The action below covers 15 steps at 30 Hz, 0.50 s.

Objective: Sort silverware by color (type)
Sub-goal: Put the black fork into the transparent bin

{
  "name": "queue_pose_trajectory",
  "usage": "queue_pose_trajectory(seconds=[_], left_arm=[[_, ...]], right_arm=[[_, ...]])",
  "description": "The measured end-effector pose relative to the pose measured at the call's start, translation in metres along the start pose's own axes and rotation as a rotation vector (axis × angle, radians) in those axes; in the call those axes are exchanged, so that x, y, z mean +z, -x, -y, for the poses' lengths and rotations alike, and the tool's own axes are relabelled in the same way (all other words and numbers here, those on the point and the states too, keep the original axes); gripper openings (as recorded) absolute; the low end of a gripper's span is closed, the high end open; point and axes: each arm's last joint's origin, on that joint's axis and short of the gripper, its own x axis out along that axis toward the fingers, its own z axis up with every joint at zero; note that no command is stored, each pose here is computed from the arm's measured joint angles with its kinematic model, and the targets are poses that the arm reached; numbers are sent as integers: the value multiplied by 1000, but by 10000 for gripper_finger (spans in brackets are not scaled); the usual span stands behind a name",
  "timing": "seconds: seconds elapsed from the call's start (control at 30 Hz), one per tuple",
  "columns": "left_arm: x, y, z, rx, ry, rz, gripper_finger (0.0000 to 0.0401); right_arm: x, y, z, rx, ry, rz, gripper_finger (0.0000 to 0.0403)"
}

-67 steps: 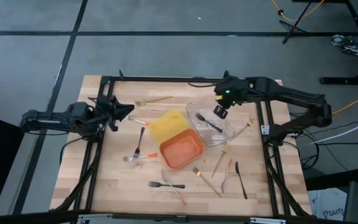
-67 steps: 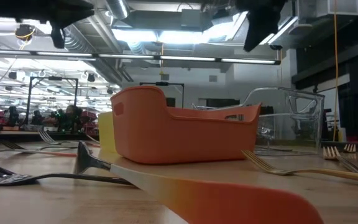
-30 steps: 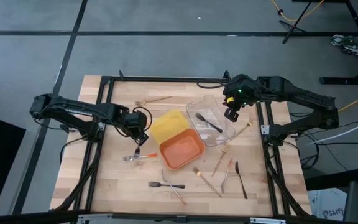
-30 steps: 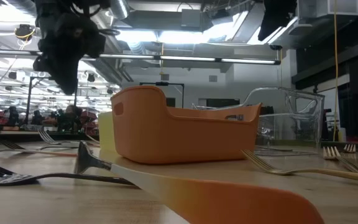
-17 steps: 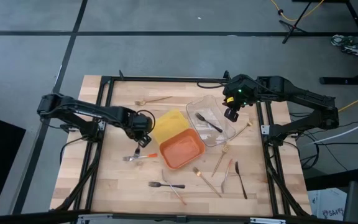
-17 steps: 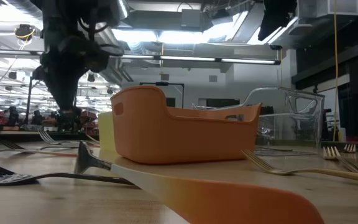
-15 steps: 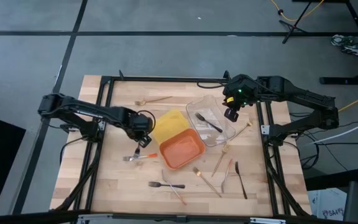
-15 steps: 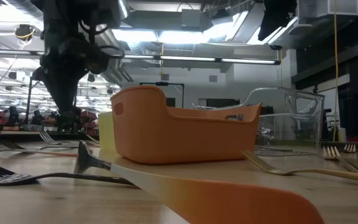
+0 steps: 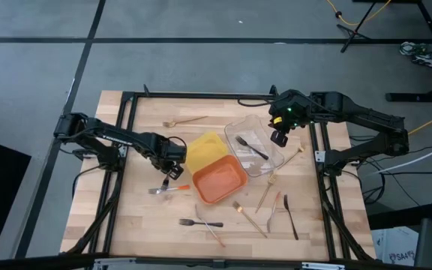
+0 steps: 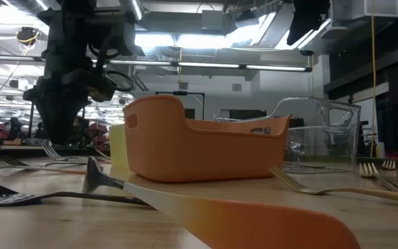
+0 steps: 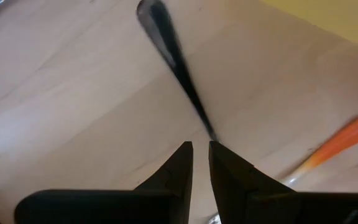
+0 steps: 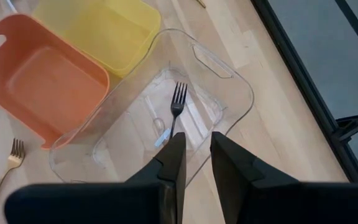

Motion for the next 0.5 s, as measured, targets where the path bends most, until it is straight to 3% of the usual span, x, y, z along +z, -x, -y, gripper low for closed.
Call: queue_pose_trajectory(seconds=[0.37, 0.5], left_arm=[[1, 0, 3, -33, 0, 10, 47], [1, 0, 3, -32, 0, 10, 72]], right_arm=[[0, 0, 0, 0, 0, 0, 67], [0, 0, 0, 0, 0, 0, 67]])
